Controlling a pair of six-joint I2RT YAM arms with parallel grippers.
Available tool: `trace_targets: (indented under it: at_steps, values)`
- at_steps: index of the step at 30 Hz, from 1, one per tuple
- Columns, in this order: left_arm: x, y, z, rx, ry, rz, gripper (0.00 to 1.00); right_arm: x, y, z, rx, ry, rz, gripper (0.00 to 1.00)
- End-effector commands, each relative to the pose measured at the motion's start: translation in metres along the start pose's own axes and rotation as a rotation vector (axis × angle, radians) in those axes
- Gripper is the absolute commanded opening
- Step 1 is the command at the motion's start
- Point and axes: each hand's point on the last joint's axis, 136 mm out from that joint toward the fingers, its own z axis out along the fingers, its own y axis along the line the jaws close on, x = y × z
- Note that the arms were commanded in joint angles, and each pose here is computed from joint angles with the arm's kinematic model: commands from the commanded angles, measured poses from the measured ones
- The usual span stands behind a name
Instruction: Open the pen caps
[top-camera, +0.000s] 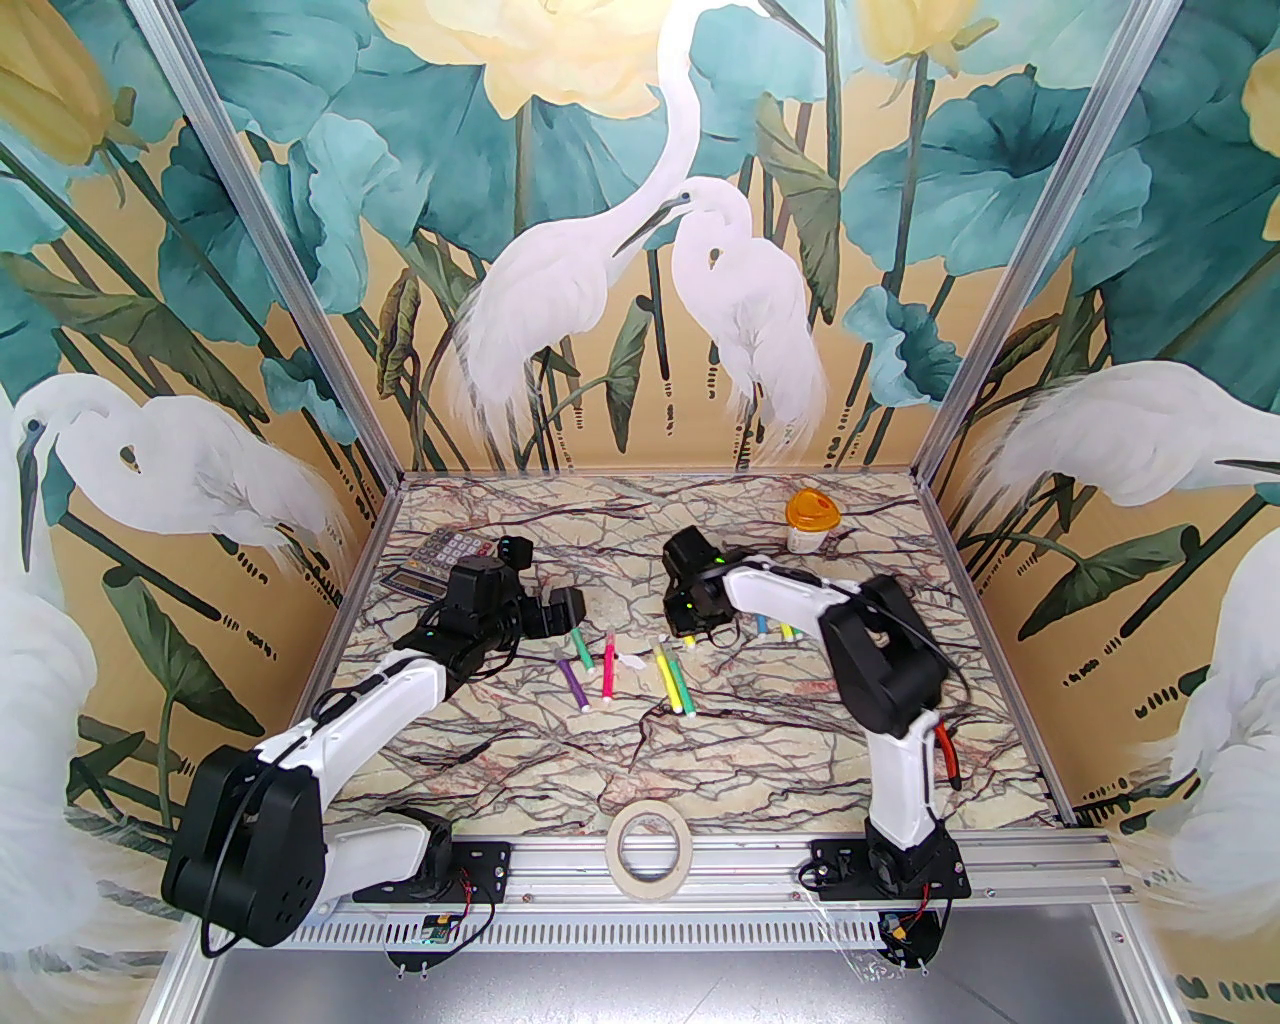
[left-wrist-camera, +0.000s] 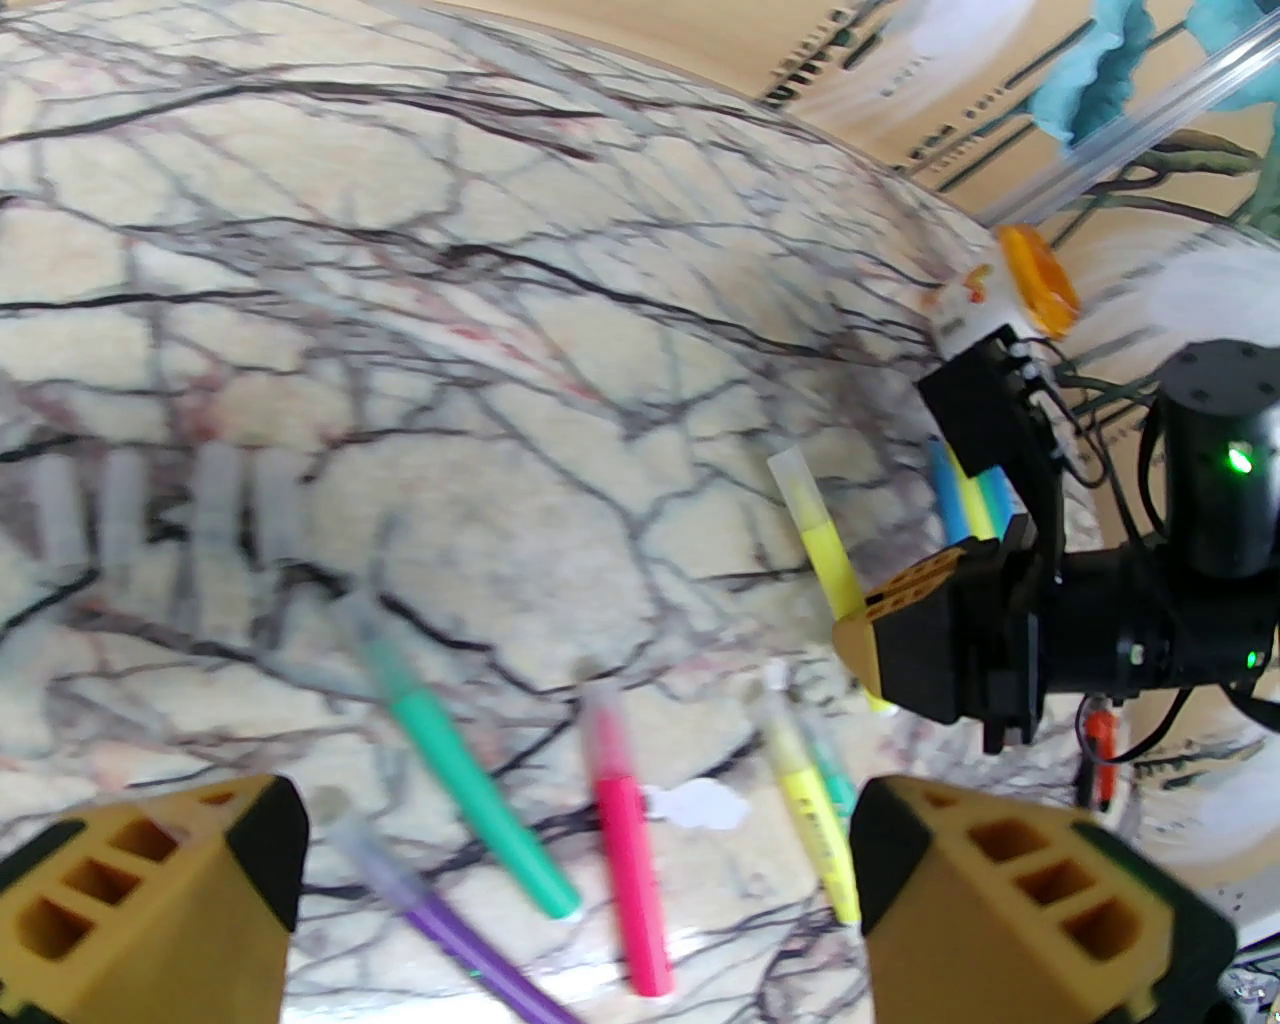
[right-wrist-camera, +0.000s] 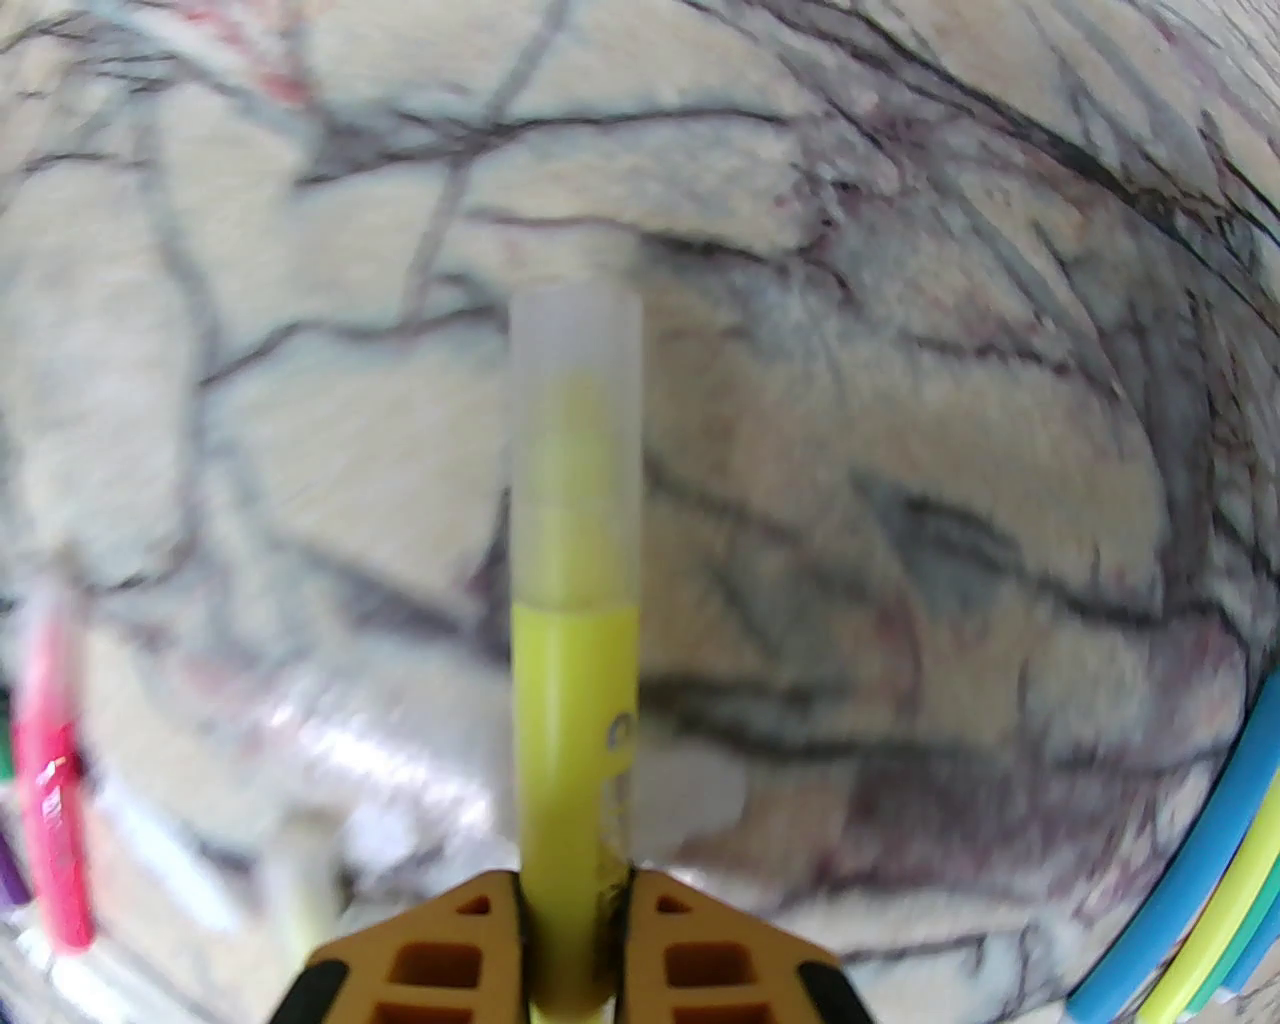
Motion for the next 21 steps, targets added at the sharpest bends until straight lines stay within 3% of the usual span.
trace_targets:
  at_steps: [1,10,21]
  values:
    - [-0.014,-0.027,0.002,0.142,-0.013,-0.024,0.94,-0.025,0.019,-0.031,-0.131,-0.139,-0.009,0.00]
    - [-0.023,-0.066,0.008,0.354,0.002,-0.083,0.89,-0.022,0.041,-0.067,-0.289,-0.255,-0.080,0.00]
    - [-0.021,-0.102,0.018,0.454,0.066,-0.065,0.82,-0.011,0.075,-0.095,-0.384,-0.322,-0.225,0.00]
